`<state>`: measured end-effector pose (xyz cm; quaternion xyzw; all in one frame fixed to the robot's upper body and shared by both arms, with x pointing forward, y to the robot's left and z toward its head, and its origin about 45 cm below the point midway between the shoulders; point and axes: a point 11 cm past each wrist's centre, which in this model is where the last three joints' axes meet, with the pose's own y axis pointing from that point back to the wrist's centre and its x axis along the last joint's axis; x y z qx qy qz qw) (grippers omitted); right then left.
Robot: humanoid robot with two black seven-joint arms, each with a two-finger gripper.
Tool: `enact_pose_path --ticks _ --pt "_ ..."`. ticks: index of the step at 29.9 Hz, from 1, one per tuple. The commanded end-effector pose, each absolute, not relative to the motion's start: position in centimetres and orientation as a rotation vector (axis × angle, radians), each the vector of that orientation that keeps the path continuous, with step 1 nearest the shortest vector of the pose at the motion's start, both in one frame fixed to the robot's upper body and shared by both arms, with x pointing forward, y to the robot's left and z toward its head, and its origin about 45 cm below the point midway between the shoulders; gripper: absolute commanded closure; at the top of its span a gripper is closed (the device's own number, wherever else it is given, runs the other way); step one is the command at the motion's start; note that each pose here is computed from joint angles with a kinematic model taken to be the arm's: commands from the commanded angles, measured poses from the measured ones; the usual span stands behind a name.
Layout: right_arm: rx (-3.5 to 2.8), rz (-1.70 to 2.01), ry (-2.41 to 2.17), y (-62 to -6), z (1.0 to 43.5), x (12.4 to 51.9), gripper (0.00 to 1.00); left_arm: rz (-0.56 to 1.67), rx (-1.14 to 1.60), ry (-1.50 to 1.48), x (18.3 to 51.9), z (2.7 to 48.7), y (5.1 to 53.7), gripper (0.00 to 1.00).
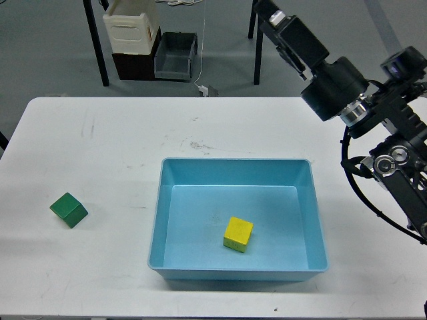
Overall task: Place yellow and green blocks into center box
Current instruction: 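Withdraw the right gripper up and away from the box, then move the left gripper over the green cube and lower it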
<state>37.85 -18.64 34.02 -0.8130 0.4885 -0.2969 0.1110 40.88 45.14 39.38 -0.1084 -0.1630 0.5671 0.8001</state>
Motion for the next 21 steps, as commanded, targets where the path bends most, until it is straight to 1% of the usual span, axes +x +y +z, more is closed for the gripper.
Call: enact_pose_path --ticks 1,3,8,11,12,16,18,21 --pt "-2.301 -0.793 1.563 -22.1 33.1 36.2 0.02 1.122 0.04 -0.522 41.3 39.5 43.5 0.0" --pt "-2.23 -0.756 1.648 -23.8 32.6 35.2 0.02 1.094 0.106 -0.574 41.6 39.6 42.8 0.0" --pt "-2.137 -0.657 1.86 -26.9 29.3 32.5 0.01 1.031 0.247 -0.632 41.5 38.7 42.2 0.0" --pt "-2.143 -0.6 1.951 -28.2 27.0 31.4 0.01 0.891 0.387 -0.695 41.1 37.2 39.6 0.0" --pt "-2.148 -0.568 1.971 -28.5 26.3 31.1 0.01 0.842 0.426 -0.732 41.0 37.5 38.6 0.0" --pt "-2.103 -0.401 2.002 -29.5 24.7 30.1 0.01 0.673 0.562 -0.812 40.2 36.6 36.0 0.0" --pt "-2.067 -0.318 2.019 -30.3 24.3 29.8 0.0 0.602 0.63 -0.852 39.7 36.2 35.3 0.0" --pt "-2.033 -0.195 2.06 -31.8 23.0 29.3 0.0 0.47 0.749 -0.895 38.6 34.4 34.4 0.0"
